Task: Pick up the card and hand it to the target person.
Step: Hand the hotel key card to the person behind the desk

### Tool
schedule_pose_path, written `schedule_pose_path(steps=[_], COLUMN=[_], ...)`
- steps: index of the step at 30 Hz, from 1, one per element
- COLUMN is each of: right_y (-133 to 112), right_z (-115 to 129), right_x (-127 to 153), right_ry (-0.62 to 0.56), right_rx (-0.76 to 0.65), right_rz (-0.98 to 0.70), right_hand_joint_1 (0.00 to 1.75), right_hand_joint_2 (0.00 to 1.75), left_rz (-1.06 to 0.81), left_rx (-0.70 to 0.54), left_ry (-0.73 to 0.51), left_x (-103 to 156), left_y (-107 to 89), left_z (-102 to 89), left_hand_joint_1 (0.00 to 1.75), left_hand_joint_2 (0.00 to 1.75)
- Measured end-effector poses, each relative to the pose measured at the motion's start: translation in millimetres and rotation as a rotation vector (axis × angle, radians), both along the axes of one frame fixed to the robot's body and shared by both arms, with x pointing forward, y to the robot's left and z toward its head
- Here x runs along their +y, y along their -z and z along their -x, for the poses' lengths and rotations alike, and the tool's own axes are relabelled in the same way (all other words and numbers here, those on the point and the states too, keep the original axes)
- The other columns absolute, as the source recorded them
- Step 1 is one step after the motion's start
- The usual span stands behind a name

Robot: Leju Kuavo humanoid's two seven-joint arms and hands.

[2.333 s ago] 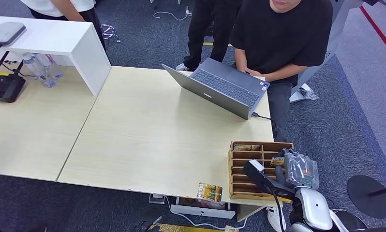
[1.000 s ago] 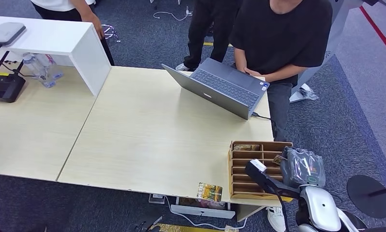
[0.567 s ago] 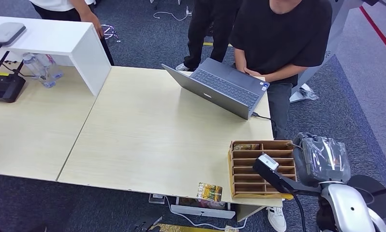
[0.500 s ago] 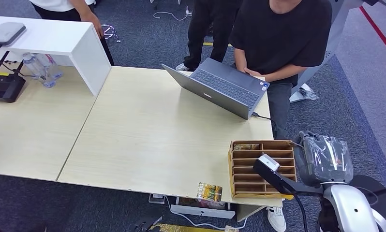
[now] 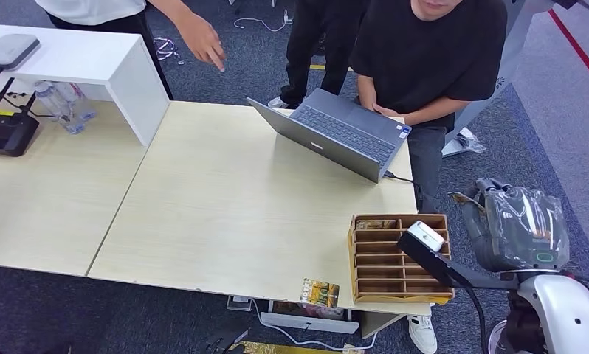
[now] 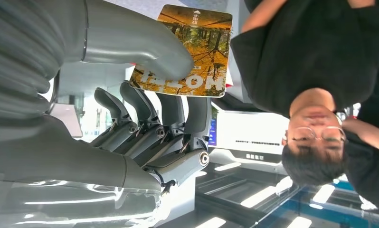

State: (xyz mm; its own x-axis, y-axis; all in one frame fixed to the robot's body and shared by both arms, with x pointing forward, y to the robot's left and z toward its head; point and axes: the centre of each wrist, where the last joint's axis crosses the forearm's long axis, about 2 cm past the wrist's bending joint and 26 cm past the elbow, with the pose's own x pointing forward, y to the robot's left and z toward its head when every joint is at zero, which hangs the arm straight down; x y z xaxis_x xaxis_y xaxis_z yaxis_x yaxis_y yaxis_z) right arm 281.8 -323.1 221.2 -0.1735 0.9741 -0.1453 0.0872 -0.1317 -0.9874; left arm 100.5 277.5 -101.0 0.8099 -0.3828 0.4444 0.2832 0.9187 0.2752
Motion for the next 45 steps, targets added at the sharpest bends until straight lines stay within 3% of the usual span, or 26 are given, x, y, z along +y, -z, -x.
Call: schedule_pose_path(steps=[18, 45], right_y=[-3, 50], right_z=[-22, -36], right_x=[-15, -40], right_ry=[0.058, 0.158], right_rx=[0.016, -0.010], right_rz=[-0.047, 0.034], right_hand_joint_1=[1.56, 1.57], right_hand_joint_2=[1.75, 1.75], left_rz=[0.009, 0.012], left_rx=[-0.002, -0.010], left_ry=[0.022, 0.030], left_x=[-4, -8], left_y=[-2.4, -3.6], left_z=[-9.7, -14.1], left_hand_joint_1=[0.00, 0.00], left_hand_joint_2=[0.00, 0.00])
